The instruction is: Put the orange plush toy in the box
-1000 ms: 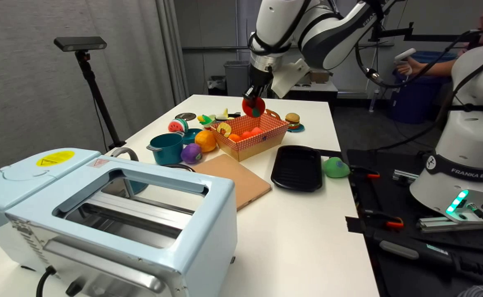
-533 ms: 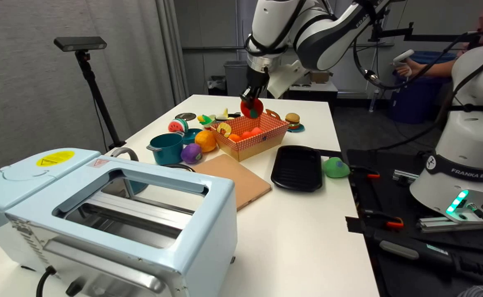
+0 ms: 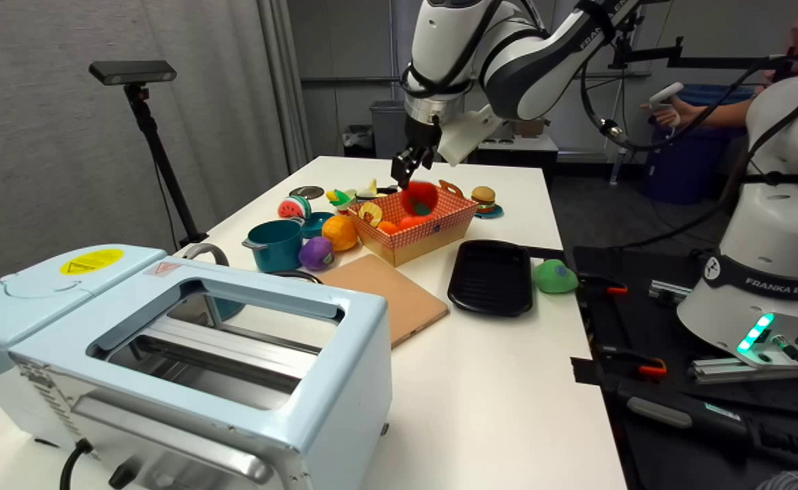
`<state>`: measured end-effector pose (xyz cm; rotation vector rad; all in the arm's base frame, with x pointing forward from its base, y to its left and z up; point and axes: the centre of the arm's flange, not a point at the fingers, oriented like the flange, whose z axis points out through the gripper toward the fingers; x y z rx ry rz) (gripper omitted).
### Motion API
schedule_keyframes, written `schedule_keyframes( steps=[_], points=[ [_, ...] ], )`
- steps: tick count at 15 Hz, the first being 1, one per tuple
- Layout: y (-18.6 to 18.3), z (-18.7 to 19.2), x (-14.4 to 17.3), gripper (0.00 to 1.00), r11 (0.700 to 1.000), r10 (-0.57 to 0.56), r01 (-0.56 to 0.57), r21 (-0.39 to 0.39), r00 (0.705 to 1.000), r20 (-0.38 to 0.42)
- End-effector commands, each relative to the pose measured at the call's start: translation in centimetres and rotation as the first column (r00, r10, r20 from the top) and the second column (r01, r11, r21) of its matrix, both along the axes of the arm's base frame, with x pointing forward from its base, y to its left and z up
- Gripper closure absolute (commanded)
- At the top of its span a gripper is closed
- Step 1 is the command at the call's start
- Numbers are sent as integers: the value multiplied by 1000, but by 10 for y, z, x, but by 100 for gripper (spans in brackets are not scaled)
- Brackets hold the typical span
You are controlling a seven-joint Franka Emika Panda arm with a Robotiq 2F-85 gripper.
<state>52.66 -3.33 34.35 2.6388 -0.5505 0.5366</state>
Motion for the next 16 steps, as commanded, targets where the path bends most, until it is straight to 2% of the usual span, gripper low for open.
schedule_keyframes(
  steps=[1,9,10,16],
  points=[
    [-2,3,8,0,999,0,0,34,1000,9],
    [6,-6,8,0,999,-7,7,45,1000,2],
    [4,-7,3,0,1000,-2,2,12,1000,-12],
    [5,-8,3,0,1000,-2,3,14,1000,-14]
  ],
)
